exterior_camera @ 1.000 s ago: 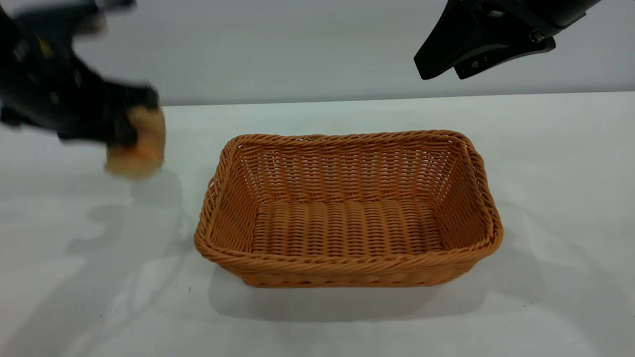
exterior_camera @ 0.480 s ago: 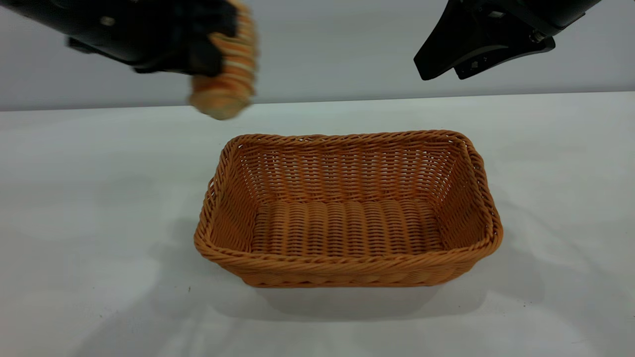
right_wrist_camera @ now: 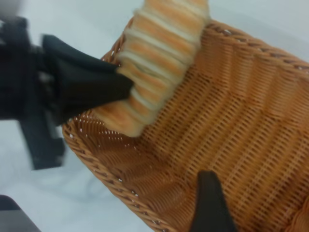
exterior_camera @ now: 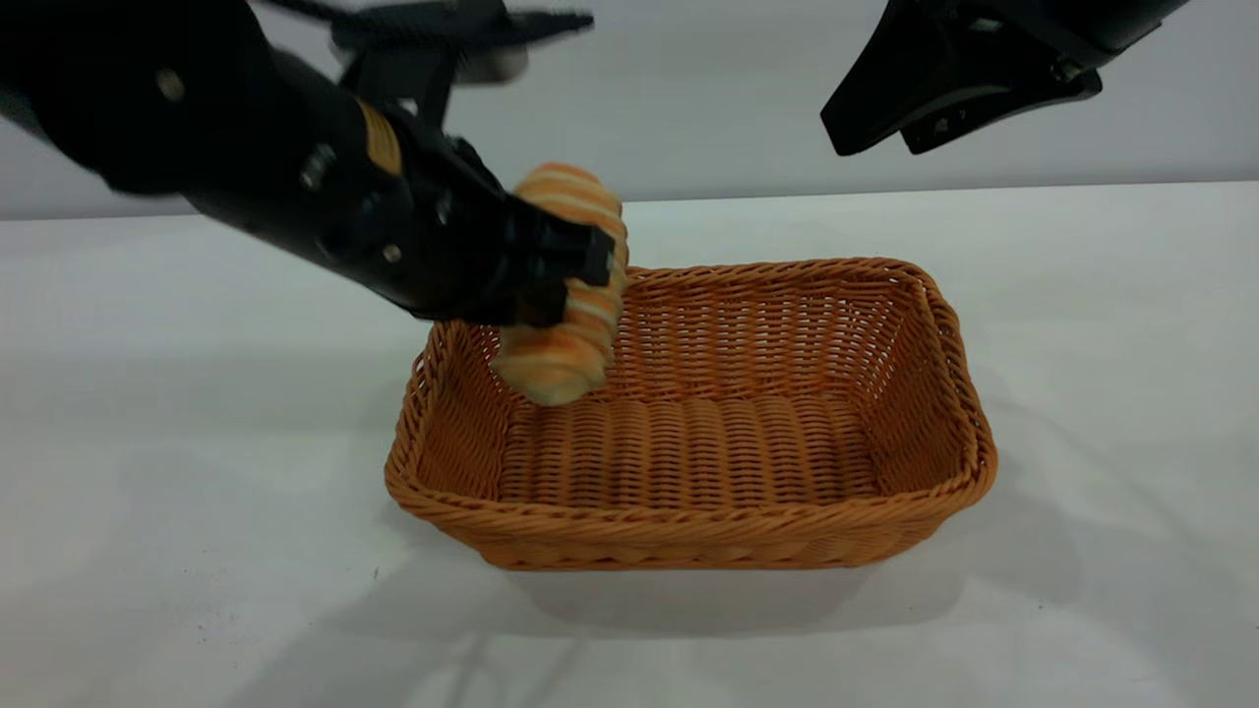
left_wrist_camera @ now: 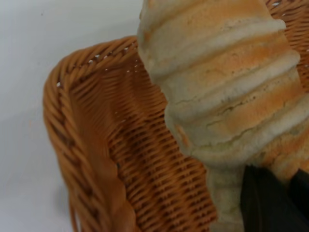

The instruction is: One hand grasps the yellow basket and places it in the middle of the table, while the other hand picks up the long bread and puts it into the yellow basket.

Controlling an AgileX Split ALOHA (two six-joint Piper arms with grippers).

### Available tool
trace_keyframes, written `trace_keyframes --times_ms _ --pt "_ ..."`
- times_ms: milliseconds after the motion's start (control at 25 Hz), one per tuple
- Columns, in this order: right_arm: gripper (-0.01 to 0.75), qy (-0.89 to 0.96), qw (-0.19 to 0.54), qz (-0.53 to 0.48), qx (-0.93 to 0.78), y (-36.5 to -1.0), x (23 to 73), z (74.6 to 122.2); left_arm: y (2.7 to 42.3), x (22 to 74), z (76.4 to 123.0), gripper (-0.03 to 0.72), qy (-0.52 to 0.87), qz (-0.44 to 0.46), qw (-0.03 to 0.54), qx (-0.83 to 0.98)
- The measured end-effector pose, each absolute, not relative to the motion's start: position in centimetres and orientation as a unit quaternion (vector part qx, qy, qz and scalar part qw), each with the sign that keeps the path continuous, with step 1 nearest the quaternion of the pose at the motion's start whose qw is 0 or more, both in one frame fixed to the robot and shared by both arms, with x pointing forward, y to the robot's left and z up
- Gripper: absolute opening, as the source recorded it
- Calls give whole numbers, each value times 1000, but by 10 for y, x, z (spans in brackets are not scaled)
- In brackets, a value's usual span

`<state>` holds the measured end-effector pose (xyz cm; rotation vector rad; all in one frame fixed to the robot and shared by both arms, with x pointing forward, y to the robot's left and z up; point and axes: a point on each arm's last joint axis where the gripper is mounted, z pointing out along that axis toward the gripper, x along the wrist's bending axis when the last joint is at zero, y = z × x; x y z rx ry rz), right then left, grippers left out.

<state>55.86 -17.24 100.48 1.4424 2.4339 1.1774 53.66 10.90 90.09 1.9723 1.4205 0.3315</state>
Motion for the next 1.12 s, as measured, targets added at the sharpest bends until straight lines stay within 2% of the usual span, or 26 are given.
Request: trace_keyframes --times_ms 80,160,440,560,720,920,1120 --pt "549 793 43 388 467 -173 557 1009 107 539 896 71 539 130 349 755" --pt "549 794 47 390 463 -173 556 1012 105 541 896 129 527 137 360 757" --pt "549 804 49 390 446 -173 553 1017 114 547 904 515 490 169 364 774" --pt "549 811 75 391 428 -176 548 1029 129 551 925 612 494 187 363 767" --pt "549 818 117 386 410 -185 540 1048 163 550 963 631 494 223 339 769" --pt "548 795 157 377 448 -216 536 1067 222 537 1008 588 530 252 279 760" --pt "548 765 195 385 478 -244 522 1093 274 505 1051 559 583 276 242 725"
